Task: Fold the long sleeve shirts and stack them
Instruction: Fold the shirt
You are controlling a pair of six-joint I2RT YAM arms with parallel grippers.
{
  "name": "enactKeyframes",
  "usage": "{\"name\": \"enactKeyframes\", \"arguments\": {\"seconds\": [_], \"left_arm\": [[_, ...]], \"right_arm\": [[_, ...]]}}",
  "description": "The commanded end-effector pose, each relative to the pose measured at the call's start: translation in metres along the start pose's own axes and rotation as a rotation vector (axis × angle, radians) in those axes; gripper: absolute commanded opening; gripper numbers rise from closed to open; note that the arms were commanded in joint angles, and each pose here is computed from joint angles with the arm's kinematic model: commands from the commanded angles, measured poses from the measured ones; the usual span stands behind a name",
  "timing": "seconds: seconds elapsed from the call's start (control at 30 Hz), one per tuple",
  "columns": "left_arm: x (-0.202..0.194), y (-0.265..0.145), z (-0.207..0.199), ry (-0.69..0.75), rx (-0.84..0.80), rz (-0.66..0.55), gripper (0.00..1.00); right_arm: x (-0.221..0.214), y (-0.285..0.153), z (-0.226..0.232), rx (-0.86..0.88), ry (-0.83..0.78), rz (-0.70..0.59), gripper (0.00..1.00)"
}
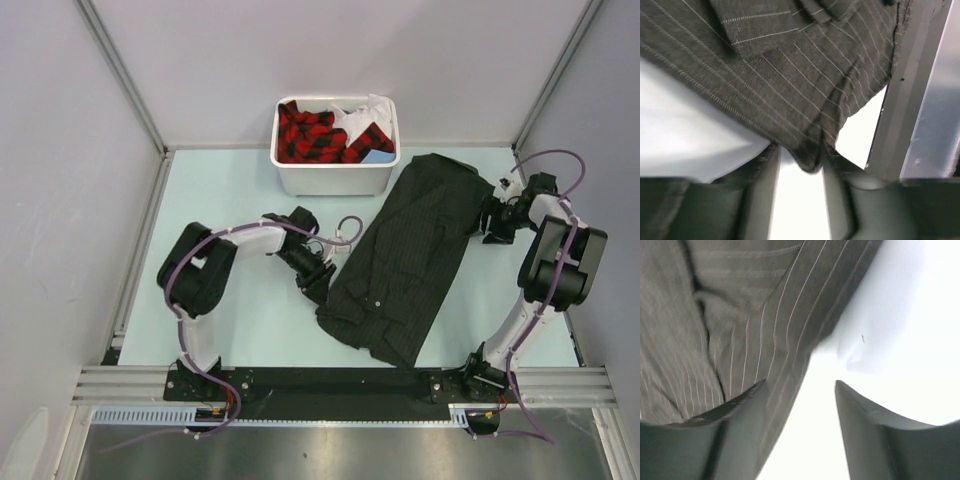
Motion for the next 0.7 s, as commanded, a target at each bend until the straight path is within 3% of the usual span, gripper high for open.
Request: {"name": "enactKeyframes", "arguments": {"seconds": [0.0,0.03,0.07,0.13,0.23,0.33,0.4,0.43,0.5,0.57,0.67], "left_arm": [[0.039,-0.054,-0.030,0.290,0.092,-0.186,0.53],[0.042,-0.065,-0.028,0.366,0.143,-0.198,0.57],[0.048,-0.076,-0.032,0.446,0.191,-0.226,0.63],[0.057,-0.106,-0.049,0.652,0.294,-0.283,0.82],[0.064,-0.127,-0.070,0.908,0.391,-0.366,0.99],[0.068,-0.119,-0.073,1.042,0.410,-0.398,0.99],[0.069,-0.113,-0.076,1.153,0.377,-0.365,0.99],[0.054,-0.102,-0.071,1.128,0.308,-0.300,0.99],[0.047,-0.094,-0.066,1.213,0.256,-0.238,0.99],[0.026,-0.078,-0.055,1.189,0.168,-0.184,0.98],[0.007,-0.059,-0.047,1.271,0.089,-0.145,0.95]], "right_arm": [[0.012,-0.083,0.021,-0.002,-0.293,-0.159,0.77],[0.011,-0.095,0.030,0.005,-0.345,-0.185,0.79],[0.011,-0.107,0.042,0.033,-0.450,-0.219,0.87],[0.004,-0.140,0.088,0.080,-0.645,-0.327,0.99],[-0.018,-0.165,0.152,0.203,-0.911,-0.496,1.00],[-0.048,-0.176,0.195,0.350,-1.025,-0.618,1.00],[-0.082,-0.165,0.226,0.453,-1.212,-0.560,1.00],[-0.106,-0.154,0.222,0.430,-1.214,-0.428,1.00],[-0.168,-0.140,0.232,0.547,-1.325,-0.176,1.00],[-0.221,-0.134,0.236,0.644,-1.435,-0.022,0.97],[-0.268,-0.128,0.227,0.681,-1.598,0.058,0.84]]}}
Point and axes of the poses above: each gripper's point midway between its finger pads, its own y axis out along the fingers, its own z axis along the line the jaws close on, x = y × z, the point moved 5 cm from there along -y, back along the fingers, and after that the axes turned 1 degree about y, right-handed, at the moved point
